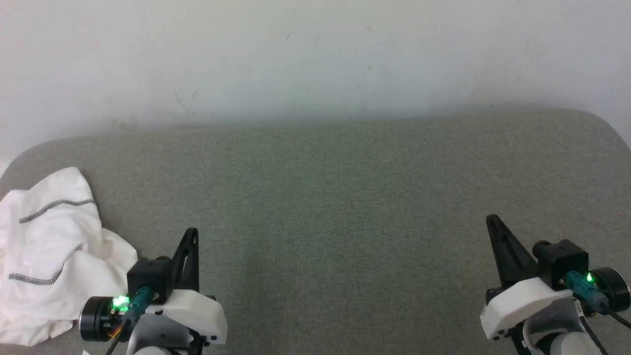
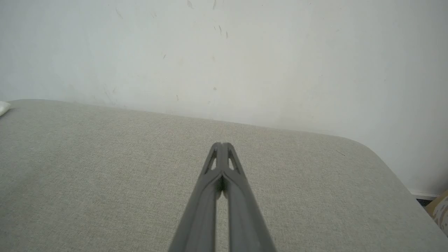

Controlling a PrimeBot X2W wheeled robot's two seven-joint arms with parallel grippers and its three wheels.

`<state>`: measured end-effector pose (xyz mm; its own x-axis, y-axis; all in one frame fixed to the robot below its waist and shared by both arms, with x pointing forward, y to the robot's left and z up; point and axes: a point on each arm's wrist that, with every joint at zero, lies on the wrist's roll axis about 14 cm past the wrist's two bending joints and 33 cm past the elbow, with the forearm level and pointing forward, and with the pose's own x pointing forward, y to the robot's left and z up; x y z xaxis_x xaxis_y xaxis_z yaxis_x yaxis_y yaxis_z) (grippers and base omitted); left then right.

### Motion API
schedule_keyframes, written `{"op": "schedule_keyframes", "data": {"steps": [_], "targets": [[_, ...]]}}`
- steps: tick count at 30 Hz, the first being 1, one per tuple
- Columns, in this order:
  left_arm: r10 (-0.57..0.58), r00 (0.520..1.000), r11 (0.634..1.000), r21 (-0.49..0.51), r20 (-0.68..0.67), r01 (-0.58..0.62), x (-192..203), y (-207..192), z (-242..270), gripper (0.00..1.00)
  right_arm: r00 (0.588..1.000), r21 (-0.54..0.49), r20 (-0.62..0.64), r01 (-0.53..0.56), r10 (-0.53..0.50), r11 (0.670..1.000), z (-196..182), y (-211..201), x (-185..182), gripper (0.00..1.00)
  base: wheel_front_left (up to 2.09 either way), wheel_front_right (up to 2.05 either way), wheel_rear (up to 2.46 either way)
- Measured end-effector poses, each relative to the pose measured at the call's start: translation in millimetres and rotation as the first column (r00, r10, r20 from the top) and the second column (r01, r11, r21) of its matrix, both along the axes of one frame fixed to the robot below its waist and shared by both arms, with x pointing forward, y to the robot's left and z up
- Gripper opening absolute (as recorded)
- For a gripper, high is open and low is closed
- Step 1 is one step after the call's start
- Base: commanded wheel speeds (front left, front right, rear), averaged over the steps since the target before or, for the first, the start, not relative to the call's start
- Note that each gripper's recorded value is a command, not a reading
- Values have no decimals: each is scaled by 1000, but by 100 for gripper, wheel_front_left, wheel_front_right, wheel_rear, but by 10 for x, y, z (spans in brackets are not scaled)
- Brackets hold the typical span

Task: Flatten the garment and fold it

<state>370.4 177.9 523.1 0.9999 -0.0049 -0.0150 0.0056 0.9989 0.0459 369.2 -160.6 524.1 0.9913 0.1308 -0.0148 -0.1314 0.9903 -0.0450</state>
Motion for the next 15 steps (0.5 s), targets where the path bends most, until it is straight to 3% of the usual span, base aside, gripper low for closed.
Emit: {"op": "schedule_keyframes", "data": {"steps": [9, 10, 15], "targets": [[0, 1000, 1000, 0, 0, 0, 0, 1, 0, 0, 1000, 0, 0, 0, 0, 1000, 0, 0, 0, 0, 0, 0, 0], [0, 1000, 1000, 0, -1, 0, 0, 0, -2, 100, 1000, 0, 0, 0, 0, 1000, -1, 0, 0, 100, 0, 0, 0], [-1, 1000, 1000, -1, -3, 1, 0, -3, -10, 100, 1000, 0, 0, 0, 0, 1000, -2, -3, -1, 100, 0, 0, 0]]}}
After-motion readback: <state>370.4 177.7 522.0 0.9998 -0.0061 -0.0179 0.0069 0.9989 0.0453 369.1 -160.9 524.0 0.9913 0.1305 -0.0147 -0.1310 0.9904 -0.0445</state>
